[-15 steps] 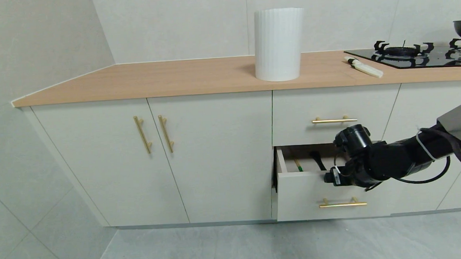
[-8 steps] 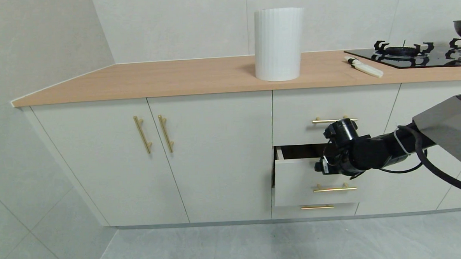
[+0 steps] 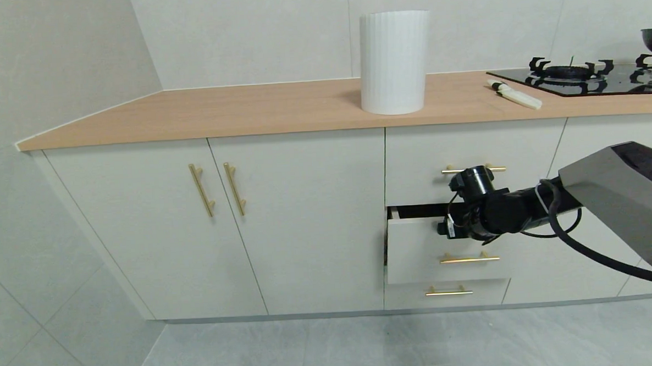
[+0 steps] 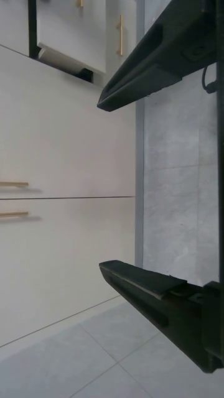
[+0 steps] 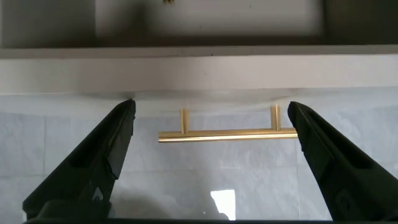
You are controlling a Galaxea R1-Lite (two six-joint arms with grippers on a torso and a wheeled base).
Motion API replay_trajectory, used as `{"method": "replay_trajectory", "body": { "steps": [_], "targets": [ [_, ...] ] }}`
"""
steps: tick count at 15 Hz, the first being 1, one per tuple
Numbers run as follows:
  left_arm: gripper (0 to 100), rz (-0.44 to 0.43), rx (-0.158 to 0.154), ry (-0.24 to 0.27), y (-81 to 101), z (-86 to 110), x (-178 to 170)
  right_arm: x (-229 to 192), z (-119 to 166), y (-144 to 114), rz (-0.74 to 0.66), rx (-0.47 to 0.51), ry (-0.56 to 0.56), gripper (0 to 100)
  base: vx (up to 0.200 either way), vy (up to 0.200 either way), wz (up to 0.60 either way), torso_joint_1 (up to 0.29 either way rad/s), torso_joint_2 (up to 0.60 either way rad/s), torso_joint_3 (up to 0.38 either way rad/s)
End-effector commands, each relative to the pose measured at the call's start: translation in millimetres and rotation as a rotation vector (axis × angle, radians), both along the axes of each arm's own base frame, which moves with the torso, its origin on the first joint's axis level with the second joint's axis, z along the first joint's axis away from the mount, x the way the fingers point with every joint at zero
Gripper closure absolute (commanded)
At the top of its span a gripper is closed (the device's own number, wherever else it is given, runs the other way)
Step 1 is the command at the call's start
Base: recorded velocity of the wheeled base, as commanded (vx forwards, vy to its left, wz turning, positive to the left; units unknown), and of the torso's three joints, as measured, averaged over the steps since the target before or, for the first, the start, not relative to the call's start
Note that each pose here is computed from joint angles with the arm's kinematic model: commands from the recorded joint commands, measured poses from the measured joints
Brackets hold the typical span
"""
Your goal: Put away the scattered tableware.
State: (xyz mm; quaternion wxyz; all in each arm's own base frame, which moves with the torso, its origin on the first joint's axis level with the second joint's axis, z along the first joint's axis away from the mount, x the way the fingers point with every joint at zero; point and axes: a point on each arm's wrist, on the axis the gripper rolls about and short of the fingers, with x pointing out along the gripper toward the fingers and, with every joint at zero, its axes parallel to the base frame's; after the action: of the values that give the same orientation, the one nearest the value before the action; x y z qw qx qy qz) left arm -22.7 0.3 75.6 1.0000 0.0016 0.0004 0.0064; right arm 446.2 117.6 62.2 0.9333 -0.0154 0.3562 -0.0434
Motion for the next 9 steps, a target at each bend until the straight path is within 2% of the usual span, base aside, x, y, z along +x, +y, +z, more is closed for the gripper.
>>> {"method": "replay_trajectory", "body": {
  "steps": [1, 9],
  "targets": [
    [0, 0.0, 0.0, 0.001, 0.0, -0.1, 0.1, 12.8, -8.6, -9.3, -0.017, -0.009, -0.009, 0, 0.0, 0.0, 0.0, 0.0, 0.0, 0.0],
    [0, 0.0, 0.0, 0.001, 0.0, -0.1, 0.1, 40.1, -28.1, -25.9, -0.061, 0.032, -0.198, 0, 0.0, 0.0, 0.0, 0.0, 0.0, 0.0]
  ]
}}
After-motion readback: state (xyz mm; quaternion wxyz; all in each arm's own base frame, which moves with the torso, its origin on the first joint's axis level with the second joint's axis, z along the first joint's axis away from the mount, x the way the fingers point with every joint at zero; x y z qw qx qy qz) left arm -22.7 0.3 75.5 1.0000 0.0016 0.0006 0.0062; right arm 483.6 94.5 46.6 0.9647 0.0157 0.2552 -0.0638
